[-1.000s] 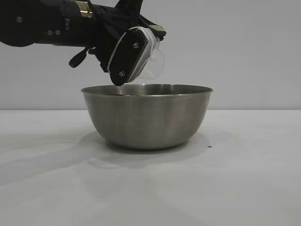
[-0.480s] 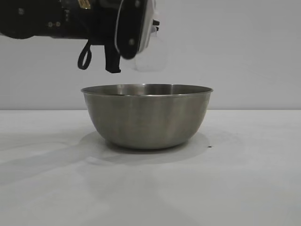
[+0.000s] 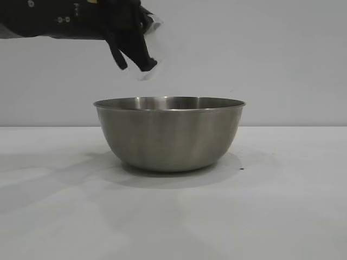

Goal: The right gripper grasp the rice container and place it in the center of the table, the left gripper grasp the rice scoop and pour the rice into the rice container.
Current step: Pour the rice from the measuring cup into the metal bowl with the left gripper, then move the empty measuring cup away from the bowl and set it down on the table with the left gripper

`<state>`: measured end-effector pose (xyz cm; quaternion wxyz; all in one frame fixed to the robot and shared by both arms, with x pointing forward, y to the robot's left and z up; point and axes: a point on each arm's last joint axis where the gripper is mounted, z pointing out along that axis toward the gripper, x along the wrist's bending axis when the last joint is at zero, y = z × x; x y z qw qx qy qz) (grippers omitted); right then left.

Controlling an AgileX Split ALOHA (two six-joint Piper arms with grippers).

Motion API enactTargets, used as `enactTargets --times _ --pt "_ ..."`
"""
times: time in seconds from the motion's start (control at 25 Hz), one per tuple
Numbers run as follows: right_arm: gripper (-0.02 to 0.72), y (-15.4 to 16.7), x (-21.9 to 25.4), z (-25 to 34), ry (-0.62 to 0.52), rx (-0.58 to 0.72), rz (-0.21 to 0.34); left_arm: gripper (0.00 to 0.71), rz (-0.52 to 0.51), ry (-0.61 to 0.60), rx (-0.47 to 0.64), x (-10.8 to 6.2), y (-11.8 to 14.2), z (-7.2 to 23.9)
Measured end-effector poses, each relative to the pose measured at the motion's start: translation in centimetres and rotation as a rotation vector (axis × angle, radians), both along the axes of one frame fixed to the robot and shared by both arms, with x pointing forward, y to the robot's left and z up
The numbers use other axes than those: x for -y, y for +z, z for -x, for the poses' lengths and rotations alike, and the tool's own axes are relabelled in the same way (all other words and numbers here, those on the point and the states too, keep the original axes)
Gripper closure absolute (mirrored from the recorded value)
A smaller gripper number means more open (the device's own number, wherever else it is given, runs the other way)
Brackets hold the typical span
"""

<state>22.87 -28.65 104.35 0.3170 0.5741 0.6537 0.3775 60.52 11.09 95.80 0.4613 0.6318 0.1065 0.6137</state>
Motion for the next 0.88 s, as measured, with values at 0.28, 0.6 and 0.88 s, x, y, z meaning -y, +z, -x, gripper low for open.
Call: enactTargets --times 0.28,0.6,0.88 --pt "0.345 0.0 0.0 0.0 0.0 0.0 0.0 0.71 0.316 0.095 -0.118 -1.4 0.8 -0.4" --pt "0.345 0.0 0.0 0.0 0.0 0.0 0.0 0.71 0.495 0.273 -0.2 -4.6 1.2 1.9" --pt "0.345 0.0 0.0 0.0 0.0 0.0 0.0 0.71 0.587 0.42 -0.292 -7.6 0.0 5.1"
